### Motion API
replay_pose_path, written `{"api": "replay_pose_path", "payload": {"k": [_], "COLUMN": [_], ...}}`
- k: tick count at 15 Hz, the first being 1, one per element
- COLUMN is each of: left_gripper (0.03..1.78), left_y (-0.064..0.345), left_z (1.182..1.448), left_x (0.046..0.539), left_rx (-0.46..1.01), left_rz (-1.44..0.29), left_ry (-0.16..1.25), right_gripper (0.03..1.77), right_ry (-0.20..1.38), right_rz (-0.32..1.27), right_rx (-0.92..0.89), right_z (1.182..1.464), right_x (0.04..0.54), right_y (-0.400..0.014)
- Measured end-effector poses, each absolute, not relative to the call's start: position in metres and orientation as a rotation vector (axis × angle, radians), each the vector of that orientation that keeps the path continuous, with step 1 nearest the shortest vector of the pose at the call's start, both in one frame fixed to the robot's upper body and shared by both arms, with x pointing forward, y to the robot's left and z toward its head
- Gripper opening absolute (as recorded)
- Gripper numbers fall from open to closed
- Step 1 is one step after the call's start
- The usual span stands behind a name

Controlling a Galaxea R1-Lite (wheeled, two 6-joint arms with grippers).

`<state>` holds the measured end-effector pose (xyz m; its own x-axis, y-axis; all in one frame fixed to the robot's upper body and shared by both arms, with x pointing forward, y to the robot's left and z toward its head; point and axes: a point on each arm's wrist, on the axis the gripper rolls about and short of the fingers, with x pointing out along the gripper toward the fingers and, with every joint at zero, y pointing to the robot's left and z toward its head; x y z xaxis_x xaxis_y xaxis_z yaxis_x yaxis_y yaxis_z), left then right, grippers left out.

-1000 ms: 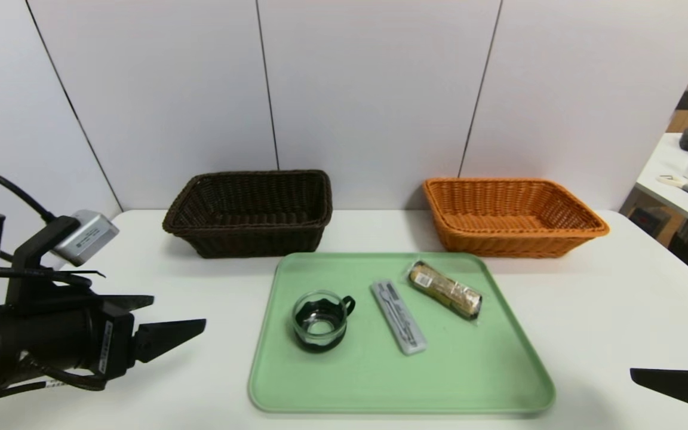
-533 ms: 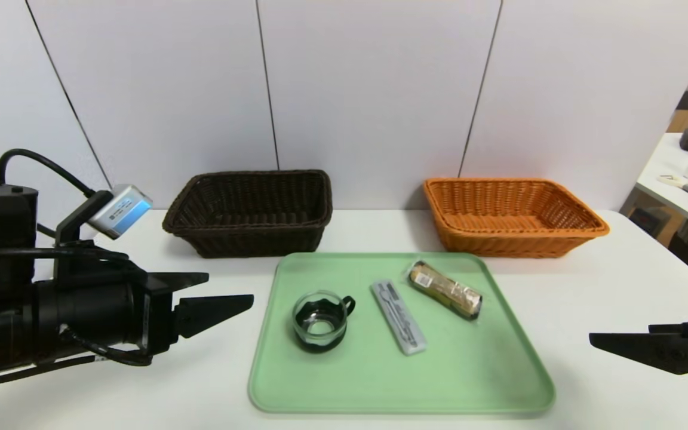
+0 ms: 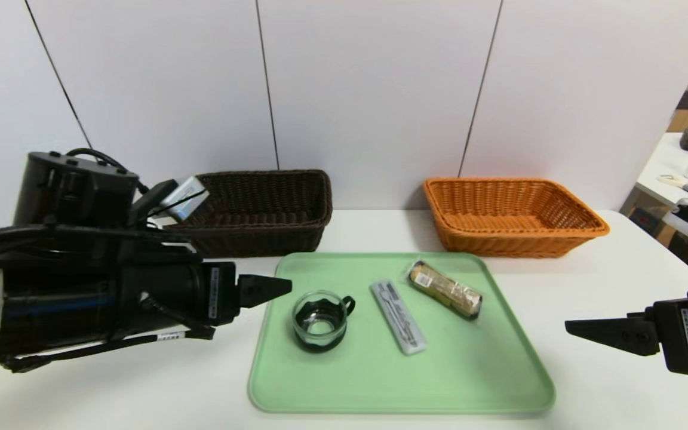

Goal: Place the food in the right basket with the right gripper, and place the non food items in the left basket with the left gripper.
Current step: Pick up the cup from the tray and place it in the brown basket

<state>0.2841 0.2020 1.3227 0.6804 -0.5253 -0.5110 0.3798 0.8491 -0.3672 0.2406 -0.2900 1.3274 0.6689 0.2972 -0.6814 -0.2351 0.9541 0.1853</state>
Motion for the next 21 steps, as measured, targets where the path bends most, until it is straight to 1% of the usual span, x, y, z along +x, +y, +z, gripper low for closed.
{"api": "replay_pose_path", "payload": {"k": [3,6,10,15,21], "left_gripper": [1.69,1.69,1.69,1.69,1.69], "left_y": [0.178,0.158,0.135,0.118,0.116], "left_z": [1.325,1.328,1.318,1.296,1.286], "left_x": [0.288,0.296,0.305,0.313,0.314], "left_rx": [-0.212,-0.205,-0.168,-0.116,-0.069], "left_rz": [-0.389,-0.299,-0.199,-0.166,-0.165], "left_ry": [0.725,0.807,0.886,0.926,0.950], "right_gripper": [1.70,1.70,1.70,1.70,1.70], "right_ry": [0.798,0.808,0.821,0.825,0.830], "right_rz": [0.310,0.324,0.325,0.328,0.327], "right_rx": [0.065,0.059,0.056,0.052,0.053], "right_z": [1.326,1.323,1.321,1.320,1.319], "right_x": [0.248,0.255,0.258,0.259,0.259], "right_y": [-0.283,-0.278,-0.276,-0.275,-0.275]}}
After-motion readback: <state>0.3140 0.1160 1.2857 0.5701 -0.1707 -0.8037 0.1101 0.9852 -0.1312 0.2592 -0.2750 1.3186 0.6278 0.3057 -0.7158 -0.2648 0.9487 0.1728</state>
